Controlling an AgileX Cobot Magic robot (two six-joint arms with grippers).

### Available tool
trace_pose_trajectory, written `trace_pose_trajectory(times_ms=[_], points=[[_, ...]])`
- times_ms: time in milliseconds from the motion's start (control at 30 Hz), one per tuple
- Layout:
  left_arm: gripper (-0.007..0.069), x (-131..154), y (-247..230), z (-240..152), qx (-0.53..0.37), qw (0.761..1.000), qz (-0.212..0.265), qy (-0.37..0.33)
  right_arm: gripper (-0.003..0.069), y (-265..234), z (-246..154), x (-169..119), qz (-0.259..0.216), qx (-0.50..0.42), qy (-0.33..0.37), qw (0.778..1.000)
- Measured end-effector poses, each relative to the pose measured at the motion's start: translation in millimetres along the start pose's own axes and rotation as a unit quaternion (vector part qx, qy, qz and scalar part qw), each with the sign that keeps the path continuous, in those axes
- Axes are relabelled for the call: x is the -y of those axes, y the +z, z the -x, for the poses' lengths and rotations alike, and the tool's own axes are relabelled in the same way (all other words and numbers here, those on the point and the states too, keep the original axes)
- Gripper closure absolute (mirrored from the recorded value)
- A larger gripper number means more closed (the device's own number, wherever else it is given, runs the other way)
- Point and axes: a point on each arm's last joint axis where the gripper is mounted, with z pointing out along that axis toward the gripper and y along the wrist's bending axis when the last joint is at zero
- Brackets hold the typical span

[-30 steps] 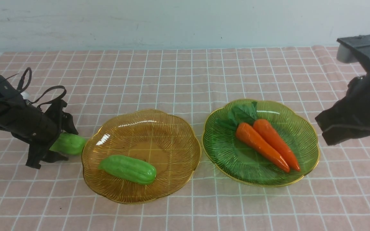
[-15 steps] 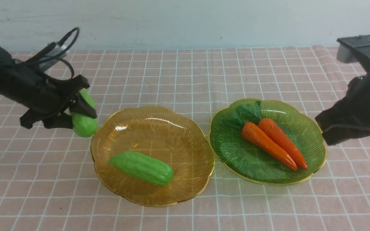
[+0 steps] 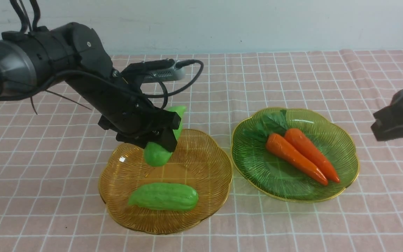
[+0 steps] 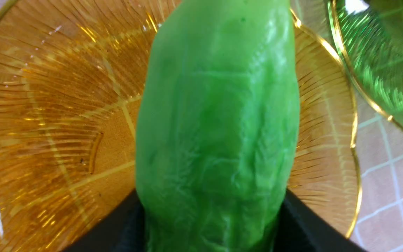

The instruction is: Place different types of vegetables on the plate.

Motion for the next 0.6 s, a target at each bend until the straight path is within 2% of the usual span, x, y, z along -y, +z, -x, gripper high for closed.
trace_pose_trajectory(times_ms=[100,267,367,467,533,600], points=[[0.0216,2,2,-1,-0.003,1.0,0.01,0.013,0.0674,-23,-8,-3,-0.003,0.035,-0.006,0.999],[0.0072,1,2,1,0.009,1.0,0.019,0.02,0.0674,-63,-44,-8,-0.018,0.093,-0.019,0.995],[0.0067,1,2,2,0.014,0.999,0.021,0.021,0.0674,-88,-84,-11,-0.029,0.139,-0.024,0.99],[0.0173,1,1,2,0.014,0.999,0.021,0.022,0.0674,-105,-129,-14,-0.029,0.186,-0.017,0.982],[0.0316,2,-3,2,0.019,0.999,0.026,0.027,0.0674,-106,-174,-16,-0.028,0.257,-0.016,0.966],[0.0504,4,-17,1,0.032,0.998,0.042,0.045,0.0674,-98,-196,-16,-0.019,0.325,-0.014,0.945]])
